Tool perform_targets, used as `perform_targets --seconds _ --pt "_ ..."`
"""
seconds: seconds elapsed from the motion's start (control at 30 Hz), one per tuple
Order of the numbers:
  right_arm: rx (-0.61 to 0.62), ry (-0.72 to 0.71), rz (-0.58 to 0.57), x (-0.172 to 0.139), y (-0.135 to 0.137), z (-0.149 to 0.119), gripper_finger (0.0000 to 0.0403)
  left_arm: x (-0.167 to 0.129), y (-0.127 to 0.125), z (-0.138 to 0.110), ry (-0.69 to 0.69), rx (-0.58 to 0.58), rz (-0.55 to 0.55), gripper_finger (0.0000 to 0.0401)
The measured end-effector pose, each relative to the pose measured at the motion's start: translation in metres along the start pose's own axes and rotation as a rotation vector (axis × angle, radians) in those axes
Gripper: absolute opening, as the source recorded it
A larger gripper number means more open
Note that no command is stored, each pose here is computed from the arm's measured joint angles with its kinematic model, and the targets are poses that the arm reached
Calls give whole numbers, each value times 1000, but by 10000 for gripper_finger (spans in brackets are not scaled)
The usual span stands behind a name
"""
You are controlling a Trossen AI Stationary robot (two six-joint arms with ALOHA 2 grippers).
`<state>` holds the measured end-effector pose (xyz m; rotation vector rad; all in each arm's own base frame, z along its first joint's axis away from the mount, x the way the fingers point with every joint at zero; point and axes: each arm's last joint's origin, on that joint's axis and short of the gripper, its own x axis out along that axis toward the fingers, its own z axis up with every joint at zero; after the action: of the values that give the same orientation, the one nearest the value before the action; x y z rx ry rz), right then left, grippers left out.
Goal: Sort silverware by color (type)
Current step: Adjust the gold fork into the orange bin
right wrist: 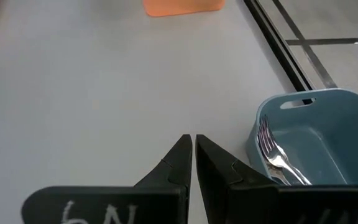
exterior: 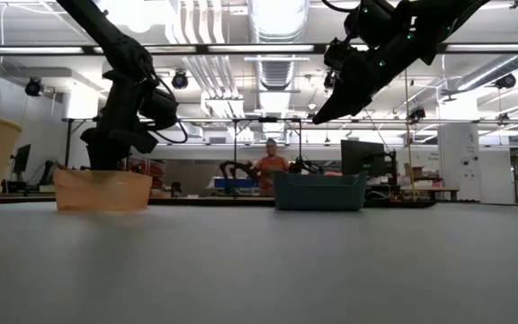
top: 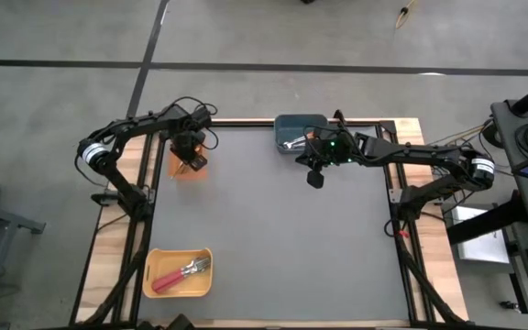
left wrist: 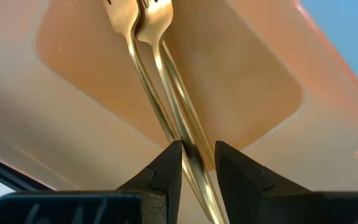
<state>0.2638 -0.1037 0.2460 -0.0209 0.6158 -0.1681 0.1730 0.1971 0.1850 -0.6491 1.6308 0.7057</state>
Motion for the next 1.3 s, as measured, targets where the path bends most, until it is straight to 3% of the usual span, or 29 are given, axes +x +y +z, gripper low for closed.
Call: perform_targets --seconds 0.93,1.2,1.3 --pt "-6 0 0 0 0 0 13 0 0 0 -3 -1 1 75" --pt "-7 0 0 0 0 0 13 -1 0 0 -2 -5 10 12" --pt "-7 0 0 0 0 0 13 -1 0 0 -4 -7 3 6"
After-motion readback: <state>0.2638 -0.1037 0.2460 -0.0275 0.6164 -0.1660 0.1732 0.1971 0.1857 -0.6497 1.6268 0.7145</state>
